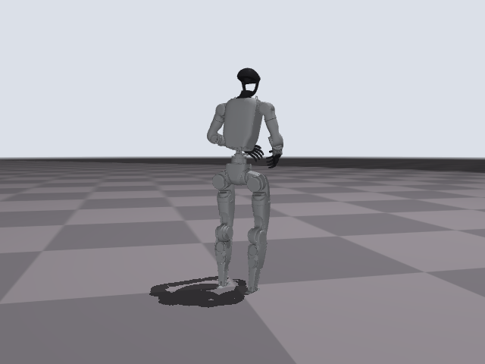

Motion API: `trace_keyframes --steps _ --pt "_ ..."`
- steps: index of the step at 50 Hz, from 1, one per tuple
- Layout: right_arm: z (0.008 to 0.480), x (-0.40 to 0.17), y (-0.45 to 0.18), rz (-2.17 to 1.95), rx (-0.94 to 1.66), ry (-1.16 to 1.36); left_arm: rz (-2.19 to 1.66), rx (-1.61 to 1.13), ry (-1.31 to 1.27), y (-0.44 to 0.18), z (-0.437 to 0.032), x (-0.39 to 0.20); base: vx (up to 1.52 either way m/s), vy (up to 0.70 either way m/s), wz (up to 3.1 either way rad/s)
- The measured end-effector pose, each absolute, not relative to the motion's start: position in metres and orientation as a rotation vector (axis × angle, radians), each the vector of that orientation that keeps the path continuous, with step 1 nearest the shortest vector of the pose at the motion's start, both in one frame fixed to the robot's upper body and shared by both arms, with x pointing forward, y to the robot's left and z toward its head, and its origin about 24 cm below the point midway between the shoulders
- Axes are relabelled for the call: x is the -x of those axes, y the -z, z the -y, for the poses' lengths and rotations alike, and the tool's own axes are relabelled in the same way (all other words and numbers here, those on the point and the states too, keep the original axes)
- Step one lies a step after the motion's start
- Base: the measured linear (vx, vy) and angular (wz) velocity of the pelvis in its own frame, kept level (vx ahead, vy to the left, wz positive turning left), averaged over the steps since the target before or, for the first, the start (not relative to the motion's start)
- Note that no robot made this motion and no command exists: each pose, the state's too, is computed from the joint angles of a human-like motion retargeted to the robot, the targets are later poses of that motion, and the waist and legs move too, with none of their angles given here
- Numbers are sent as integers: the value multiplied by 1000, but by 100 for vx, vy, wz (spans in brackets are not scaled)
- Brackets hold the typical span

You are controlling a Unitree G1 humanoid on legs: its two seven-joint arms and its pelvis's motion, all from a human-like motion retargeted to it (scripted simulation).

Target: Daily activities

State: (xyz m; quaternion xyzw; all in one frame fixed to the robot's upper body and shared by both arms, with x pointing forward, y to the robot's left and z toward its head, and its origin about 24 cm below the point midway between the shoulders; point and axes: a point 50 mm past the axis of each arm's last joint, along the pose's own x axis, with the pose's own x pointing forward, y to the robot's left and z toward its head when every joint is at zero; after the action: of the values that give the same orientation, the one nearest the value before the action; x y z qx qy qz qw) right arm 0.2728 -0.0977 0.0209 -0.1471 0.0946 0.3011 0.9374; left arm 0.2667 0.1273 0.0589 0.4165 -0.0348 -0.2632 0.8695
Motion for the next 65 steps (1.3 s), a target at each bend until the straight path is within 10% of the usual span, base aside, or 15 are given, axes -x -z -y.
trace_keyframes --steps 33,57,65 --pt "94 -318 -141 232 541 -541 205 -882 421 -118 -125 -315 1 0 0" --pt "104 -288 -67 -9 627 -578 -17 -812 312 -63 -155 -303 0 0 0" --pt "86 -309 -130 225 692 -590 5 -876 373 -80 -160 -306 1 0 0"
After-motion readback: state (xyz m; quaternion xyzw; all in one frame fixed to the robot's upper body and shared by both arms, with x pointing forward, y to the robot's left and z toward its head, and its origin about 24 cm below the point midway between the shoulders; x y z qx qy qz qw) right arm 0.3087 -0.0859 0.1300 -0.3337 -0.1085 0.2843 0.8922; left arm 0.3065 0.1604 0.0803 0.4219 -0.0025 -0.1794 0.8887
